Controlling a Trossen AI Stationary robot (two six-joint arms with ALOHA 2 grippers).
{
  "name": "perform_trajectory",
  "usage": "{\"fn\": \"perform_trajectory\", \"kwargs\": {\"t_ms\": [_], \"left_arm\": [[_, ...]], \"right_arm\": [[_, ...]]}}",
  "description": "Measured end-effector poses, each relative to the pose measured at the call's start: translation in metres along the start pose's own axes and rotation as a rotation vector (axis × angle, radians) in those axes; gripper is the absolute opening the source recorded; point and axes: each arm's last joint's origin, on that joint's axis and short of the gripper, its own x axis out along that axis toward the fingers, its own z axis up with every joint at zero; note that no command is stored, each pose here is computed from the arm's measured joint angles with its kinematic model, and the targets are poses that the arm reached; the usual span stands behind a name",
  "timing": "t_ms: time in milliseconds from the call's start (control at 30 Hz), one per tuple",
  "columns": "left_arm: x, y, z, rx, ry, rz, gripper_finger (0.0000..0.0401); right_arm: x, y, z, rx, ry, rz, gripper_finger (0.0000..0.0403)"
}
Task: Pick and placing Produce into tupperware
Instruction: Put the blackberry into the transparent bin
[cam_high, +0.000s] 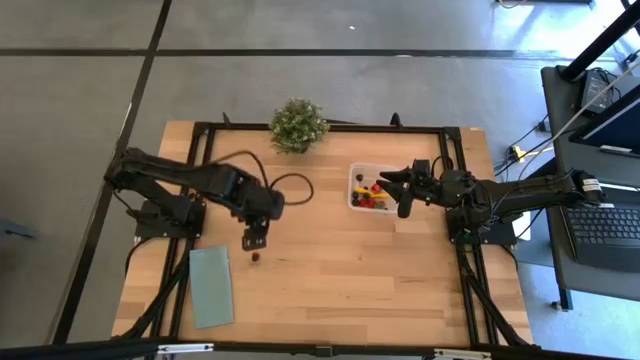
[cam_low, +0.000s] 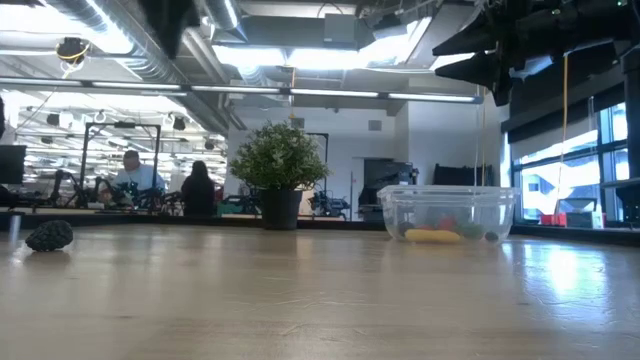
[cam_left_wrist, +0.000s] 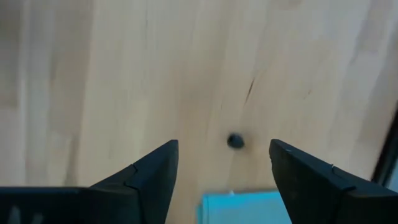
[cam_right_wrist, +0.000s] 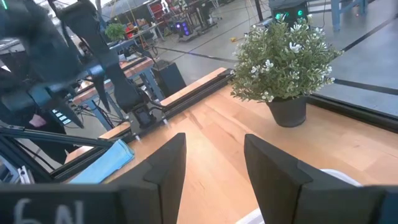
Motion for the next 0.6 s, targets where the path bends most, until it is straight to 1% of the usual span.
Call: {"fn": "perform_trajectory", "kwargs": {"t_ms": [100,267,367,467,600], "left_arm": [[0.021,-0.003,-0.010,-0.080,0.070,0.030,0.0244],[0.054,-0.006,-0.023,-0.299,0.121,0.069,0.0244],[0.072,-0.007,-0.032,-0.430,0.151,0.070,0.0244],[0.088,-0.011,-0.039,-0.556,0.152,0.062,0.0244],[0.104,-0.019,-0.046,-0.656,0.128,0.034,0.0238]], "right_arm": [[0.000,0.000,0.000,0.000,0.000,0.000,0.0165],[0.000,0.000,0.000,-0.001,0.000,0.000,0.0165],[0.000,0.000,0.000,-0.002,0.002,-0.001,0.0165],[0.000,0.000,0.000,-0.001,0.003,-0.001,0.0165],[0.000,0.000,0.000,-0.002,0.005,-0.003,0.0165]]}}
